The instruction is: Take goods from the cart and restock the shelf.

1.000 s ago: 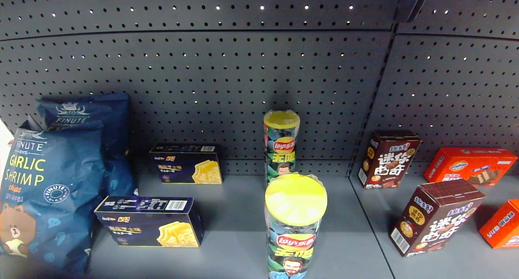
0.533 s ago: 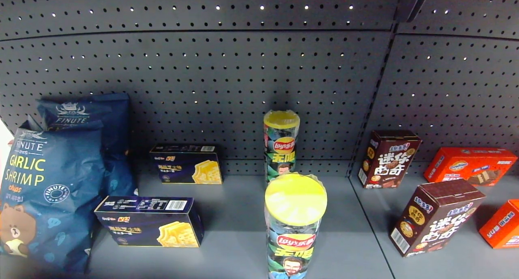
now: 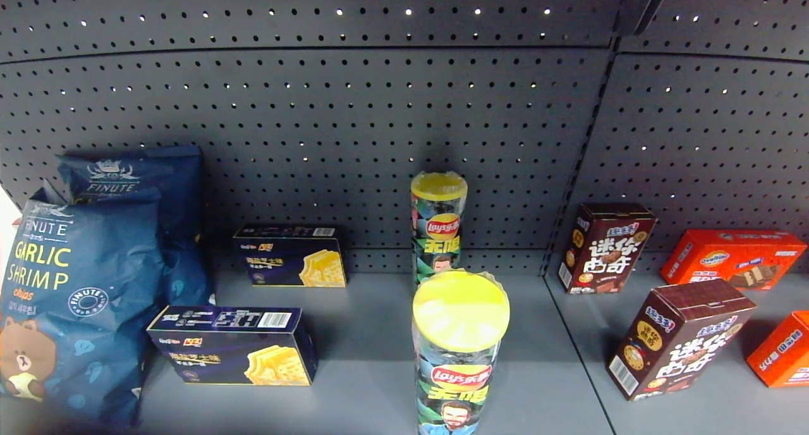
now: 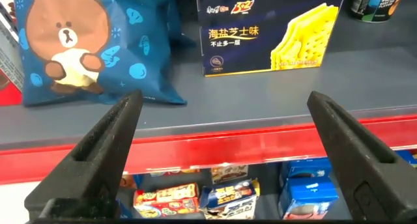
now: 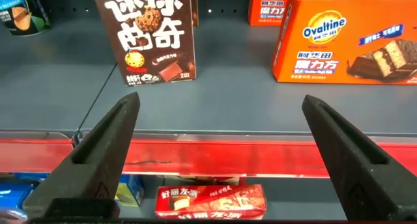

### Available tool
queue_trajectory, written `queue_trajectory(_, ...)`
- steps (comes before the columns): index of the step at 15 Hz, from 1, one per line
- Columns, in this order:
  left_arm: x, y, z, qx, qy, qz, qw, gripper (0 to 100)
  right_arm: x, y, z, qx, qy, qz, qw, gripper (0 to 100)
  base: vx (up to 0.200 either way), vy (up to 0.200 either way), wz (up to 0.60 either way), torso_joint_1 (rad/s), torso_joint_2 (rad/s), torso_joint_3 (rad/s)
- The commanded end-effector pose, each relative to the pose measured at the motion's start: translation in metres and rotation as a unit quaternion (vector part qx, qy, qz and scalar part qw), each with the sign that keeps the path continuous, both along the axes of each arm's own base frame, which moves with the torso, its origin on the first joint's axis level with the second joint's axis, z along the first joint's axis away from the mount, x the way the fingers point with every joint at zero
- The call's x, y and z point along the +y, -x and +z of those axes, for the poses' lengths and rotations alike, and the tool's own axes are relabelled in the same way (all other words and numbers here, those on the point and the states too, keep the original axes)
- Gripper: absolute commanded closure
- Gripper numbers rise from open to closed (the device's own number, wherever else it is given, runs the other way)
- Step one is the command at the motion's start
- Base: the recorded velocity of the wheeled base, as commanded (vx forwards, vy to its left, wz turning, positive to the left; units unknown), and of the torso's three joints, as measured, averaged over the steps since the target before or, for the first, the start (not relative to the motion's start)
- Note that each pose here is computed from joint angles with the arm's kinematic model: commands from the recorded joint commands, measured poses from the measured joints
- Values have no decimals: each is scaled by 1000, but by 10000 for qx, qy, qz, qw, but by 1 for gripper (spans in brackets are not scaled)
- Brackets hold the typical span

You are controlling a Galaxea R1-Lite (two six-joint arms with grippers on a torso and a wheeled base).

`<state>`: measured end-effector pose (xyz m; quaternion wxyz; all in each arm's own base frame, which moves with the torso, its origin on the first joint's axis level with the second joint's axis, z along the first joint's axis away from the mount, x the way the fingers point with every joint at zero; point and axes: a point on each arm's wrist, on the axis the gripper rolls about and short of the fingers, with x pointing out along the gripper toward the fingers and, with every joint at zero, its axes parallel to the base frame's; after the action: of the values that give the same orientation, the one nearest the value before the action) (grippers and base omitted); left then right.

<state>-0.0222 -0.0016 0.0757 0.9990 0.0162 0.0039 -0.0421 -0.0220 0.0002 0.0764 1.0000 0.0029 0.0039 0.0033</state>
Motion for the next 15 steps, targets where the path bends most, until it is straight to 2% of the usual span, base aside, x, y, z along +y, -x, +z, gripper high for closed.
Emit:
queue_trajectory(1,0,0,0,-8,-5,-17,10000,0,0,0,0,-32,-2,5,10000,0,0,0,0,0,0,0)
queue_trajectory(7,0,0,0,-1,-12,-17,10000,0,0,0,0,-32,-10,36,10000,0,0,0,0,0,0,0)
queue_trajectory(8,0,0,0,-3,-35,-17,10000,0,0,0,0,-32,-2,36,10000,0,-200,0,0,7,7,7)
queue_trajectory(13,0,0,0,-7,-81,-64,9999,0,0,0,0,-24,5,44,10000,0,0,0,0,0,0,0)
queue_trajectory(15,0,0,0,-8,-88,-87,9999,0,0,0,0,-32,6,51,10000,0,-100,0,0,6,1,-1)
